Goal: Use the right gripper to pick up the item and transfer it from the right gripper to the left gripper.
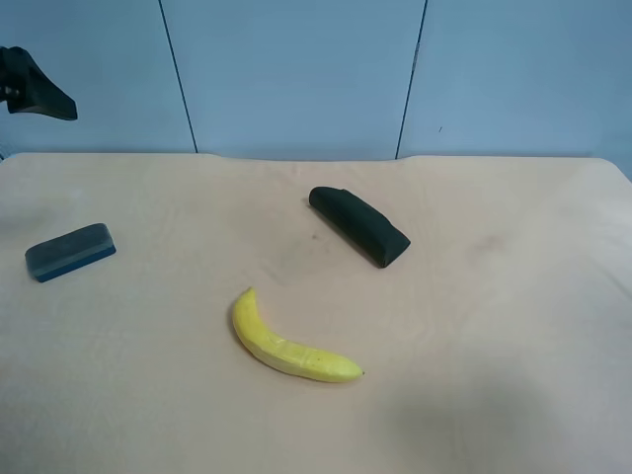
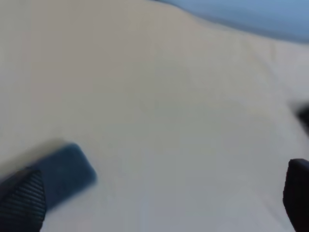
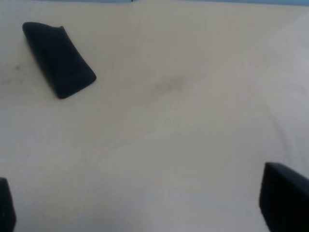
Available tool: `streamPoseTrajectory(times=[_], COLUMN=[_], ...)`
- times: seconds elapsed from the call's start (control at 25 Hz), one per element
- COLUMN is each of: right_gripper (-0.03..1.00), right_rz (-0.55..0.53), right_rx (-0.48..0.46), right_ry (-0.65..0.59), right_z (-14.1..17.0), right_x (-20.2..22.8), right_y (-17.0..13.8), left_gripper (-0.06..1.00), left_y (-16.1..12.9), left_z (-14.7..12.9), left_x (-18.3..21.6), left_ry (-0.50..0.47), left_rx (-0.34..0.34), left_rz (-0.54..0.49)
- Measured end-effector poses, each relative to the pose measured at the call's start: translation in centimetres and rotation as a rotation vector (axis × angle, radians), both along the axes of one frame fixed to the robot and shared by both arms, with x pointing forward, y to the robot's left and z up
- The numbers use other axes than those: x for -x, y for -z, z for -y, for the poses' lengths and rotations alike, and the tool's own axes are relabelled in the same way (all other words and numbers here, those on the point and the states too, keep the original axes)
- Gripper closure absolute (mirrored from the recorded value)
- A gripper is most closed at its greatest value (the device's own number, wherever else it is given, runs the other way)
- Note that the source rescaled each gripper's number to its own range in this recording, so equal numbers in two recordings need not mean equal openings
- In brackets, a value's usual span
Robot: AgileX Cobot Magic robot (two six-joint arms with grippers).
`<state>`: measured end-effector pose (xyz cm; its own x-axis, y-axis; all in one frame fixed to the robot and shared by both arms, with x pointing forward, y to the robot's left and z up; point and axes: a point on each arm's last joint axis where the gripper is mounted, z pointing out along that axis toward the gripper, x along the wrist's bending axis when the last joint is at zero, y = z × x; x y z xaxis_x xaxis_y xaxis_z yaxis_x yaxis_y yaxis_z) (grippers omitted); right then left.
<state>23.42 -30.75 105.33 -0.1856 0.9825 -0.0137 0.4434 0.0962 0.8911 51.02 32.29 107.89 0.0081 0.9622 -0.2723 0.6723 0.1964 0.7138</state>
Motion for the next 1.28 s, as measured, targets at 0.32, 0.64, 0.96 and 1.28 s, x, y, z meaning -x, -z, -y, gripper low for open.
streamPoseTrajectory(times=[0.32, 0.64, 0.96, 1.28], right_gripper=[-0.03, -0.03, -0.03, -0.03], right_rz=[0.000, 0.000, 0.000, 0.000], right_rx=[0.000, 0.000, 0.000, 0.000], right_ry=[0.000, 0.000, 0.000, 0.000], right_z=[0.0, 0.0, 0.0, 0.0], right_x=[0.0, 0.0, 0.0, 0.0], right_y=[0.0, 0.0, 0.0, 0.0], left_gripper=[-0.04, -0.05, -0.05, -0.05], left_y=[-5.5, -8.2, -4.4, 0.1], left_z=[2.3, 2.9, 3.9, 3.6], left_x=[8.6, 18.0, 25.3, 29.0], left_ry=[0.113, 0.033, 0.013, -0.070], left_rx=[-0.014, -0.145, -0.194, -0.288], left_rz=[0.019, 0.092, 0.175, 0.266])
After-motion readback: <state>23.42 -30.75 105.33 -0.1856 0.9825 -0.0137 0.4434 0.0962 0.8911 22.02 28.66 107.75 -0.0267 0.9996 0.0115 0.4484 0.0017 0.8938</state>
